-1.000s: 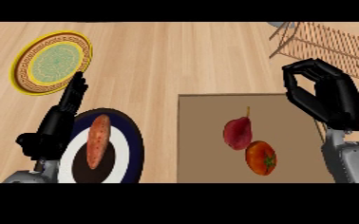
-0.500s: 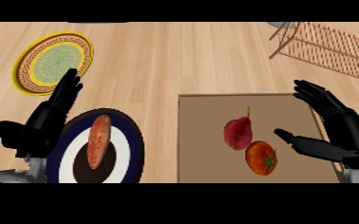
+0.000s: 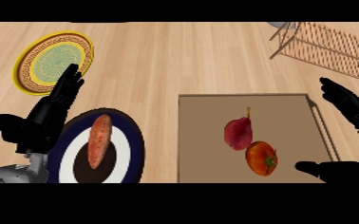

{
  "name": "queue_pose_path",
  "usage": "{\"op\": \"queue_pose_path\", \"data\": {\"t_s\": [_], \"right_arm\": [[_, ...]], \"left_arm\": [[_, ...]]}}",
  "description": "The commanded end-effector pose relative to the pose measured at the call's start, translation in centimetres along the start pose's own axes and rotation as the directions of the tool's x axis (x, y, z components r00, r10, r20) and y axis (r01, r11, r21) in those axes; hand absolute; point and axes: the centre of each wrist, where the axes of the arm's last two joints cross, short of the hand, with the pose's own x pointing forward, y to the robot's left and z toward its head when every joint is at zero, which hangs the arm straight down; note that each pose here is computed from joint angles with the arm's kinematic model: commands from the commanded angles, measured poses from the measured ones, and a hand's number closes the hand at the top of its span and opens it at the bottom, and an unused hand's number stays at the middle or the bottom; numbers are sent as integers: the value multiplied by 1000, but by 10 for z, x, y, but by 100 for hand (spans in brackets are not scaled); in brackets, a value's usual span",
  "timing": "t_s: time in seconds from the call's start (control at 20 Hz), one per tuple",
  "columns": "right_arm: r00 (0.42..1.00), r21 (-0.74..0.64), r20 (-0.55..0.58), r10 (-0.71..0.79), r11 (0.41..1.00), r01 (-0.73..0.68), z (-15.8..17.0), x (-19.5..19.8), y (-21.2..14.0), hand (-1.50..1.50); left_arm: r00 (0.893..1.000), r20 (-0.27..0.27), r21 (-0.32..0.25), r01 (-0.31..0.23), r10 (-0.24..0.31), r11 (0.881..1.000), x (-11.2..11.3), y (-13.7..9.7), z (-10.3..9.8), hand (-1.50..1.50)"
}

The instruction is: Pick the pear from the tray and place it in the tiered shelf

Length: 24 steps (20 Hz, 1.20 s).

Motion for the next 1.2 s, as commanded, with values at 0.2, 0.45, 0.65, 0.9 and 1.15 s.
{"op": "queue_pose_path", "data": {"t_s": [0.2,0.45,0.65,0.9,1.15], "right_arm": [[983,133,-97,159,980,-145,-18,43,14,-150],[961,185,-146,236,961,-208,-38,65,36,-150],[908,216,-171,384,913,-345,-38,47,66,-150],[893,234,-192,406,903,-360,-53,57,86,-150],[876,287,-190,442,879,-381,-53,50,97,-150]], "left_arm": [[1000,-15,-8,-22,22,1000,4,-5,-4,0],[1000,-2,-15,-8,8,1000,-4,4,-2,0],[1000,1,-9,12,-12,1000,-6,2,-1,0],[1000,2,-15,-9,9,1000,-9,25,5,0],[1000,-1,1,10,-10,1000,-26,4,13,0]]}}
